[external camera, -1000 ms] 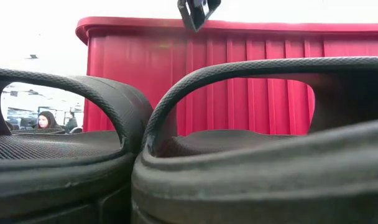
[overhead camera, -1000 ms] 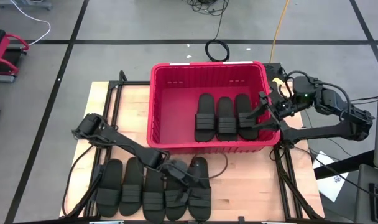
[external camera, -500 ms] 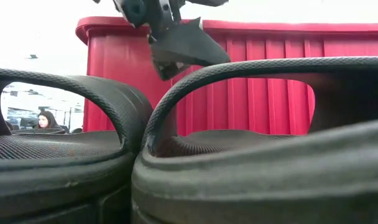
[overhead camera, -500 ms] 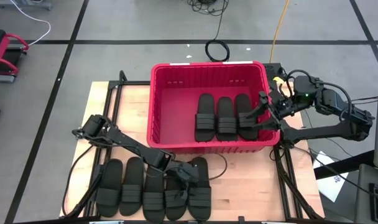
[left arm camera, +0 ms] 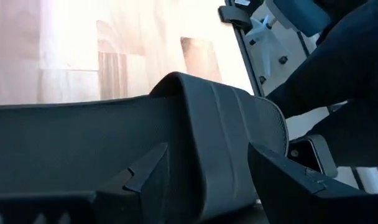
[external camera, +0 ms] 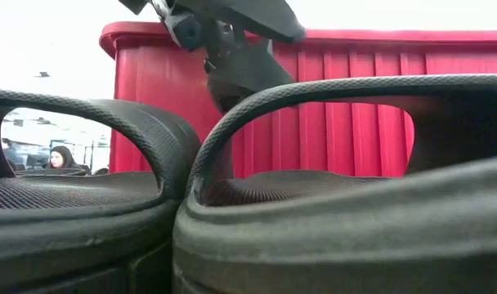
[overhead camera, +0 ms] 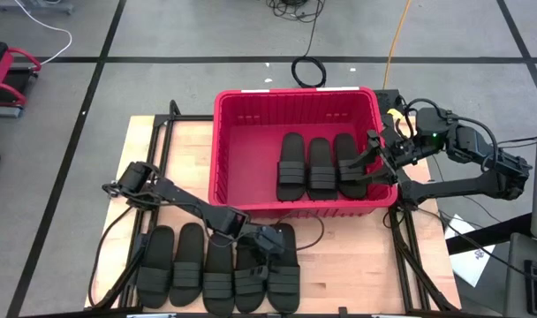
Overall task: Pick and place slides into bin
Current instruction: Put the black slide into the red bin
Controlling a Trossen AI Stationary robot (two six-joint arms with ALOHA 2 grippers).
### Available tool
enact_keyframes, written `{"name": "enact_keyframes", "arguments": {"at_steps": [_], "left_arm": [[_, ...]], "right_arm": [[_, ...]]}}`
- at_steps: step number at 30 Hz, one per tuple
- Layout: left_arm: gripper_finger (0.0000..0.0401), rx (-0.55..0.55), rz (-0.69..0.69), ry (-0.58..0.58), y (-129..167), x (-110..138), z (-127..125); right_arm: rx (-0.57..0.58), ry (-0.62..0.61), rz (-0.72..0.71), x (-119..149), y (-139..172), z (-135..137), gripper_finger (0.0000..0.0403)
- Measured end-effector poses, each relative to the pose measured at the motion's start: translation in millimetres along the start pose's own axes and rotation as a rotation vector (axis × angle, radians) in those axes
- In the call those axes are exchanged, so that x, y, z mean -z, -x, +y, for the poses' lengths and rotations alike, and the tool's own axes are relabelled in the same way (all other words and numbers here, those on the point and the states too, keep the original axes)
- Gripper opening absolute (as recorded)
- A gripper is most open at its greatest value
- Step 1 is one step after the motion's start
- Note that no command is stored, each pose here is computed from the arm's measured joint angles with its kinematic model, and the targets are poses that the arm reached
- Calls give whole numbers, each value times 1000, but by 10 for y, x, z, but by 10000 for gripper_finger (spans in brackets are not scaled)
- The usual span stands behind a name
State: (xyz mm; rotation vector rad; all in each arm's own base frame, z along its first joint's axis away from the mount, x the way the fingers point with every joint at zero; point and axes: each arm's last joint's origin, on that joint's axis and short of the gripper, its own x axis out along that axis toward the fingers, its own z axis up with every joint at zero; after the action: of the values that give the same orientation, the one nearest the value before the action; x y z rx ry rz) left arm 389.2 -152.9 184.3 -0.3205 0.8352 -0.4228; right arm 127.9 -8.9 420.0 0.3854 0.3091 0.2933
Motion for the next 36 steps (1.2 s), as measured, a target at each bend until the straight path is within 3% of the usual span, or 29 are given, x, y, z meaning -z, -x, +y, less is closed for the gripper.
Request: {"name": "enact_keyframes", "arguments": {"at_steps": [14,22,24,27,32,36], "left_arm": [[214,-15,-23,34,-353,165,8],[214,27,-60,48,-453,172,31],[210,84,-57,45,-456,162,17],[170,108,-62,31,-456,156,-7],[27,216,-85,5,-443,106,-51],[16,313,-174,-44,-405,-13,-118]], "right_arm": [[-6,9,5,3,-1,1,221],[-7,23,4,2,-1,1,221],[-7,26,4,2,0,2,221],[-7,28,3,2,0,2,221],[-8,30,3,1,0,2,221],[-8,47,3,1,0,2,221]]}}
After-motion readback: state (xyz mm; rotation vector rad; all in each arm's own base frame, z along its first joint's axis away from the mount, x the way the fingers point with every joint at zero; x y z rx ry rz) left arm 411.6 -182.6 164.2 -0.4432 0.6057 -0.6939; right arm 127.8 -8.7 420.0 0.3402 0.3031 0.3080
